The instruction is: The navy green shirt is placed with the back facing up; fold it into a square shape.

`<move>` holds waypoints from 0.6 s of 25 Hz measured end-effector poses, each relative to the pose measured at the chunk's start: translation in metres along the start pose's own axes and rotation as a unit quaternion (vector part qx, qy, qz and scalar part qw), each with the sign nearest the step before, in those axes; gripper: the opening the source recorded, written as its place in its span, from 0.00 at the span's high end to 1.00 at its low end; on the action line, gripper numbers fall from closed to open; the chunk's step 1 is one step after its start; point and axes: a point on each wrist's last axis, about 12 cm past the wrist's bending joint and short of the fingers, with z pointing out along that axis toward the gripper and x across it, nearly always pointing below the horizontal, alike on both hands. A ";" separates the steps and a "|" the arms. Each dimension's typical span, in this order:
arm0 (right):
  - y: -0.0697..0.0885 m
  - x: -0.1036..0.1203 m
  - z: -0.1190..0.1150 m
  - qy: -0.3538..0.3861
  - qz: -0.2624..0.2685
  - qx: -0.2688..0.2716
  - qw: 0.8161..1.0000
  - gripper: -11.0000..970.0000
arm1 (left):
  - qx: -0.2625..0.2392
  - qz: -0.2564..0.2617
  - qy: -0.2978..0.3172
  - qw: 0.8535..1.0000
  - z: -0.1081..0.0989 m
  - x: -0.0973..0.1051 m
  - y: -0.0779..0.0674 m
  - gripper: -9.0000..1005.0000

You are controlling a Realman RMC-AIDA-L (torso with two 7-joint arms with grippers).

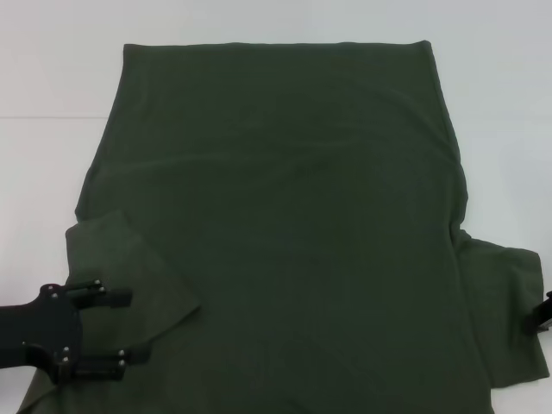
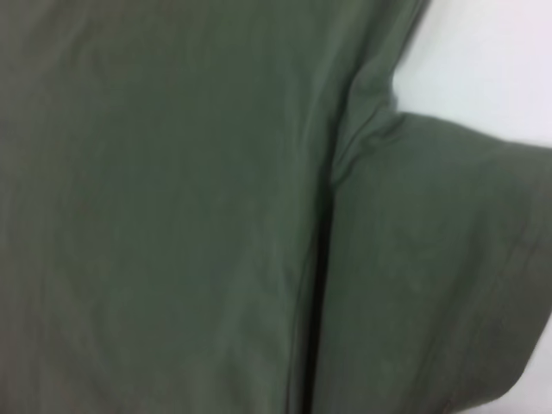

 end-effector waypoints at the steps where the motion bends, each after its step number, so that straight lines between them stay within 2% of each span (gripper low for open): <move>1: -0.001 0.000 -0.002 -0.003 -0.001 0.001 1.000 0.91 | -0.001 0.000 -0.001 1.000 0.000 0.000 0.000 0.15; 11: -0.012 -0.002 -0.032 -0.044 0.003 0.004 0.999 0.99 | -0.002 -0.002 -0.003 1.000 -0.001 0.000 0.000 0.15; 15: -0.011 -0.006 -0.045 -0.067 -0.002 -0.011 0.998 0.99 | -0.002 -0.006 -0.001 1.000 -0.002 0.000 0.000 0.15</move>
